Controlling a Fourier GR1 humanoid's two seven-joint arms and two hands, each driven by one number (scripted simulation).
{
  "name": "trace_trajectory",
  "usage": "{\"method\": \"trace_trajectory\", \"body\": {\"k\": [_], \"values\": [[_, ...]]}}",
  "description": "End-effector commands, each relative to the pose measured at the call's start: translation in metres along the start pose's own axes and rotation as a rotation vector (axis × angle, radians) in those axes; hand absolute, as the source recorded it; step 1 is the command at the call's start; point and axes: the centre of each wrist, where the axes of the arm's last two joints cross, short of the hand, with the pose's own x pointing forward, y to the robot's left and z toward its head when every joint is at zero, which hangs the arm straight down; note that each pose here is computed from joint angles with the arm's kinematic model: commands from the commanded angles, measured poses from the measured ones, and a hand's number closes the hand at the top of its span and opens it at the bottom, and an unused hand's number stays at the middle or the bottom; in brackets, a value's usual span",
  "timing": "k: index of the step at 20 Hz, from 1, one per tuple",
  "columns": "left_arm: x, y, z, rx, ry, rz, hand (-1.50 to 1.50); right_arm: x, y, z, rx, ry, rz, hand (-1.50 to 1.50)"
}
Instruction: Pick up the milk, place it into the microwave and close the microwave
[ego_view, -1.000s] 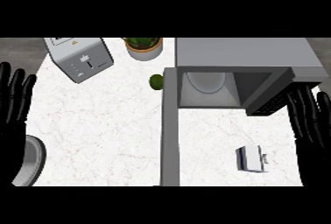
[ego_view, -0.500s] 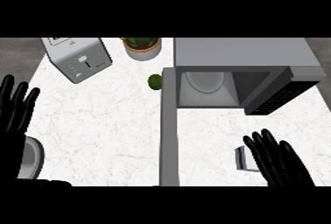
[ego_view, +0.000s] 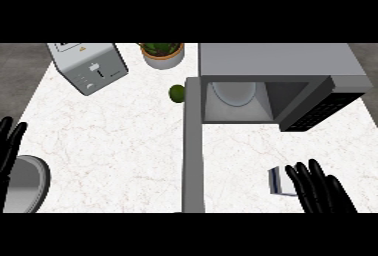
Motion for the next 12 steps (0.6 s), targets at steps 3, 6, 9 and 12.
{"method": "trace_trajectory", "body": {"k": [3,6,9,12], "values": [[0.002,-0.012,0.011,0.000,-0.006,0.014,-1.50,-0.012,-0.018,0.004,-0.086,0.035,0.077,-1.50],[0.002,0.015,0.010,-0.005,-0.004,0.009,-1.50,-0.030,-0.011,0.012,-0.105,0.062,0.084,-1.50],[0.014,0.001,0.033,-0.014,0.003,0.009,-1.50,-0.038,-0.038,0.009,-0.156,0.084,0.075,-1.50],[0.007,0.004,0.046,-0.006,-0.005,0.006,-1.50,-0.059,-0.047,0.007,-0.167,0.090,0.057,-1.50]]}}
